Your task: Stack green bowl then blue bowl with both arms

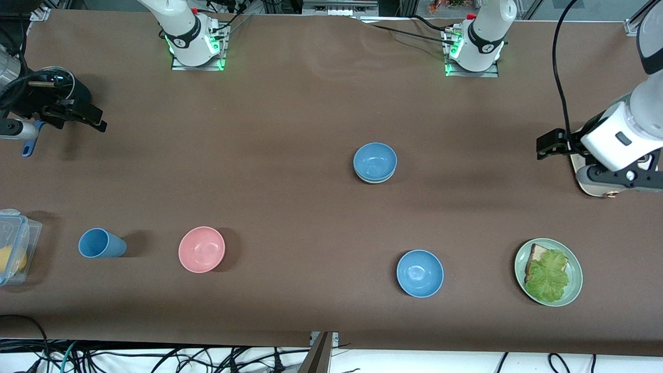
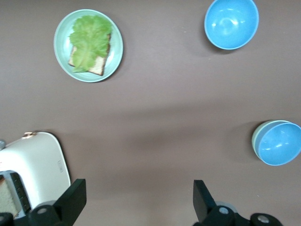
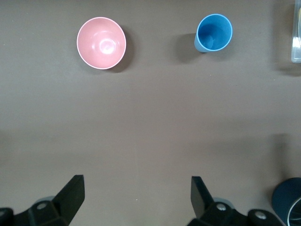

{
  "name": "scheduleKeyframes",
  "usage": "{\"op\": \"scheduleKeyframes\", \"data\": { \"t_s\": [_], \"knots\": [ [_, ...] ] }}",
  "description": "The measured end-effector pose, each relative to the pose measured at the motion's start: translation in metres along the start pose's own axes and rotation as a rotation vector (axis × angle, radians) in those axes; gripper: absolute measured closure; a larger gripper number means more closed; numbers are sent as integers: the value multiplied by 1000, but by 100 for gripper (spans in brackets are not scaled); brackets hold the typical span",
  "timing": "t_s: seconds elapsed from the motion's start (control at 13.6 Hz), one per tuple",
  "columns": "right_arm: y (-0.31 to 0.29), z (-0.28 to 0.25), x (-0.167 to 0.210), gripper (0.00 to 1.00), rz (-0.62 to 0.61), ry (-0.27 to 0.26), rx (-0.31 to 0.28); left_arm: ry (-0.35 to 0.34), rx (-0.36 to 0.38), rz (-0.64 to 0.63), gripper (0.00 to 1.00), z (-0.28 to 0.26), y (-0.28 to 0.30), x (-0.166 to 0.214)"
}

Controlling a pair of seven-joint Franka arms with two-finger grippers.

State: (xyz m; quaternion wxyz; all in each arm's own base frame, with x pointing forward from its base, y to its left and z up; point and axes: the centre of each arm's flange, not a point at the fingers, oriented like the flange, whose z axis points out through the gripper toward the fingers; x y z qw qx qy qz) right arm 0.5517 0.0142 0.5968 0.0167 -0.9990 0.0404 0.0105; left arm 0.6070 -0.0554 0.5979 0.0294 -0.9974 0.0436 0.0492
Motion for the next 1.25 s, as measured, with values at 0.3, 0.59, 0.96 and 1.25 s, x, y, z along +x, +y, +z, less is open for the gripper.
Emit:
{"op": "scheduleKeyframes", "data": {
  "t_s": [0.3, 0.59, 0.96, 1.25],
  "knots": [
    [0, 0, 0, 0, 0, 0, 0, 35, -2, -13, 0, 1, -2, -29],
    [0, 0, 0, 0, 0, 0, 0, 21, -3, -21, 0, 7, -9, -40],
    [0, 0, 0, 0, 0, 0, 0, 11, -4, -9, 0, 10, -8, -43],
    [0, 0, 0, 0, 0, 0, 0, 11, -4, -7, 0, 11, -8, -44]
  ]
}}
